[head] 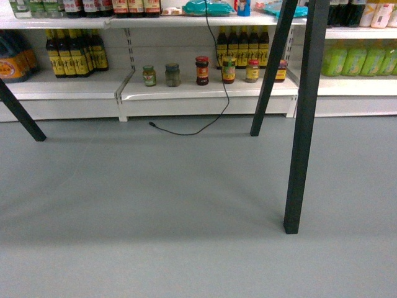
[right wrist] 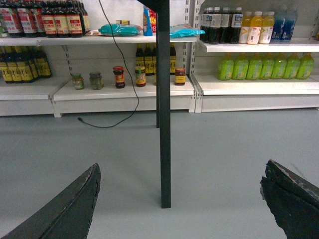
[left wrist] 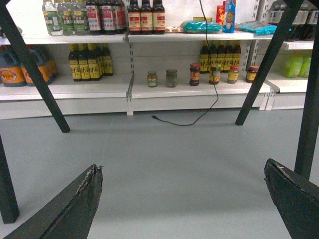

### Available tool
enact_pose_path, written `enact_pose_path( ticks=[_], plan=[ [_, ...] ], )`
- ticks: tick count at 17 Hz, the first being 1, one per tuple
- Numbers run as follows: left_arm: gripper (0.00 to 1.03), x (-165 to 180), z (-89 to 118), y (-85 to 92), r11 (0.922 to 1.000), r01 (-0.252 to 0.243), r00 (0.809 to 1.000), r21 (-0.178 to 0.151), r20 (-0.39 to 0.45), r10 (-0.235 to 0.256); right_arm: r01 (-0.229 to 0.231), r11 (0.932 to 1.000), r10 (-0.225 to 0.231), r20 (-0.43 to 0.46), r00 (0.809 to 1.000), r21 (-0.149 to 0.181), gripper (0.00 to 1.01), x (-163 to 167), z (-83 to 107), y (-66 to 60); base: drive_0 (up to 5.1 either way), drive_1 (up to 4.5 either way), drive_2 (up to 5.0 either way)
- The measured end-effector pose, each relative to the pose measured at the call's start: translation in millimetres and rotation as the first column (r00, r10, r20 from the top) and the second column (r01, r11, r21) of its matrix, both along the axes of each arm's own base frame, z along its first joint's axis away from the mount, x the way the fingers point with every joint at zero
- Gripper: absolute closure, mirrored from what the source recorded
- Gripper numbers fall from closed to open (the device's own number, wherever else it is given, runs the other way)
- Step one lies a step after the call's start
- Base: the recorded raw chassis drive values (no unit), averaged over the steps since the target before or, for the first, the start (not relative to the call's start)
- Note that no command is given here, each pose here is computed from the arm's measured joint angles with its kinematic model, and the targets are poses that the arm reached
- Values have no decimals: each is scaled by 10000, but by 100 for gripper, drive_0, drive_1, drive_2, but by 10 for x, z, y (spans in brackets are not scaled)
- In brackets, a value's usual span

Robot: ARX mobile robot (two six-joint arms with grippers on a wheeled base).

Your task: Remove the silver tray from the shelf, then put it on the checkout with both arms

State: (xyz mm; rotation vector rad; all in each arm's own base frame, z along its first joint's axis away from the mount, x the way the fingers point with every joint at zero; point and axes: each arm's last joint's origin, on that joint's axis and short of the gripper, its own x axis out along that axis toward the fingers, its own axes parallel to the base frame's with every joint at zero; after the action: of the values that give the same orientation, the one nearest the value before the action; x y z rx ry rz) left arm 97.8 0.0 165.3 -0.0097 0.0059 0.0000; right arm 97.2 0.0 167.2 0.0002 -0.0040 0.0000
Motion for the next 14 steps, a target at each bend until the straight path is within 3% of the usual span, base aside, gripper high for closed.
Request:
enact_pose_path(
  ticks=[14],
  plan=[
    [5, 0, 0, 0, 10000, 0, 10000, 0, 0, 0, 0, 10000, 0, -4, 10000, 0, 3, 0, 0, 0, 0, 0, 0]
  ],
)
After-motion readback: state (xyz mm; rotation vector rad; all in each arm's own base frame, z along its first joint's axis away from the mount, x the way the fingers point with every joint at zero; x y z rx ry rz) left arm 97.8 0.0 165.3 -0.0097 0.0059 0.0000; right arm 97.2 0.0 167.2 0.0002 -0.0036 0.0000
